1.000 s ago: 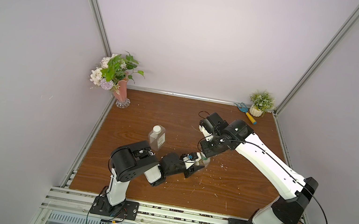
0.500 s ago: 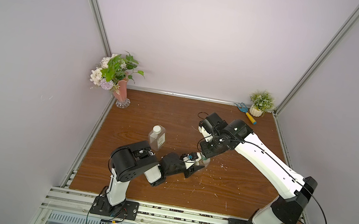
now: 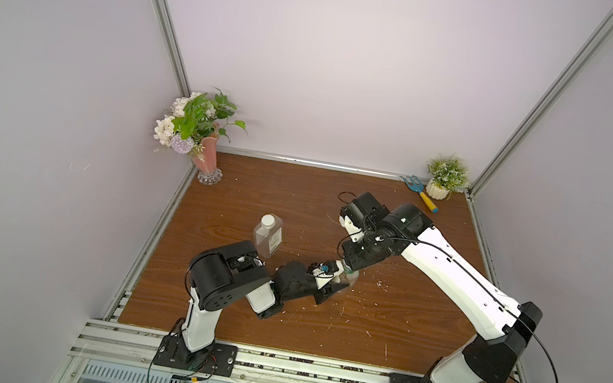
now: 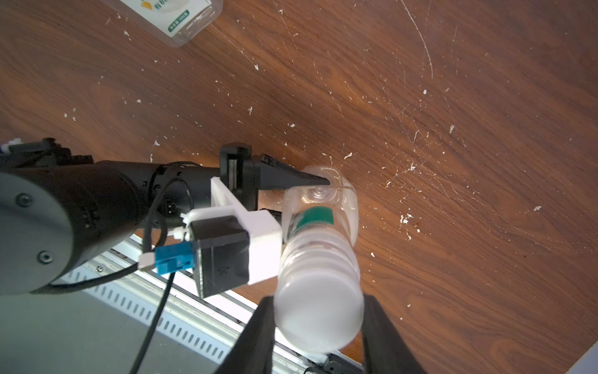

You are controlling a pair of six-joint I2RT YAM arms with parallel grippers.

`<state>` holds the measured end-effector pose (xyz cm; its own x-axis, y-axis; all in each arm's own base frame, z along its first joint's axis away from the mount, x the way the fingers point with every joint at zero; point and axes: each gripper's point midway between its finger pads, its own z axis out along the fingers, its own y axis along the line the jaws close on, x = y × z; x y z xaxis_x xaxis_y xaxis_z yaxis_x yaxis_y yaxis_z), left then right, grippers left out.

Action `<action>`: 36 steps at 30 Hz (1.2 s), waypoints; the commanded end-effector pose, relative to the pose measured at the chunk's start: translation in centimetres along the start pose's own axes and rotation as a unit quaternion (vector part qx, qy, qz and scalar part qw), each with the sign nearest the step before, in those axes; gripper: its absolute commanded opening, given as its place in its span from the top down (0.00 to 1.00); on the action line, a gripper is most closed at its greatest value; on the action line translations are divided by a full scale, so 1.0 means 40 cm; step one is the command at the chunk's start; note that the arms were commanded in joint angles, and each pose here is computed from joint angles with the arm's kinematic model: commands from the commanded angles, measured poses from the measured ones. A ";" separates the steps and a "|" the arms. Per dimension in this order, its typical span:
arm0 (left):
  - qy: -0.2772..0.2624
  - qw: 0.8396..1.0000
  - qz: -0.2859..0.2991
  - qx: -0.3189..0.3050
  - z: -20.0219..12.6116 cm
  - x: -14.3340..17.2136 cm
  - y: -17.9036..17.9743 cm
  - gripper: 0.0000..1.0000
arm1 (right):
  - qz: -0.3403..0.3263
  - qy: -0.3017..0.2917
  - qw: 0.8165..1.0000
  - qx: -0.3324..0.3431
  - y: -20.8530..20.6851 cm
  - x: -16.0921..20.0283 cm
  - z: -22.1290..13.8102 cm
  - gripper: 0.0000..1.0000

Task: Screw on the bottle caps
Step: Screw the bottle cap onto the plastic bottle.

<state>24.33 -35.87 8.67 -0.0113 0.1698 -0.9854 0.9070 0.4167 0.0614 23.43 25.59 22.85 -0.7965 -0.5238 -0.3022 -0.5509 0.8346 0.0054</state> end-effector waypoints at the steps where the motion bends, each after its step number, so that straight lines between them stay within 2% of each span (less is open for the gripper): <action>1: 0.039 0.999 0.002 0.007 0.009 0.051 -0.012 0.59 | -0.015 0.007 1.000 -0.019 0.033 -0.004 0.003 0.64; 11: 0.038 0.999 0.002 0.008 0.008 0.049 -0.013 0.59 | -0.009 -0.008 1.000 0.009 0.011 -0.023 0.004 0.63; 19: 0.038 0.999 0.003 0.008 0.008 0.050 -0.013 0.59 | -0.009 -0.012 1.000 0.004 0.019 -0.031 0.009 0.62; 36: 0.039 0.999 0.005 0.005 0.006 0.050 -0.011 0.60 | -0.007 -0.011 1.000 0.019 0.001 -0.017 0.003 0.53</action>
<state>24.39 -35.85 8.63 -0.0131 0.1709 -0.9852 0.9054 0.4202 0.0608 24.16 25.72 22.77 -0.7891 -0.5271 -0.3154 -0.5453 0.8375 -0.0355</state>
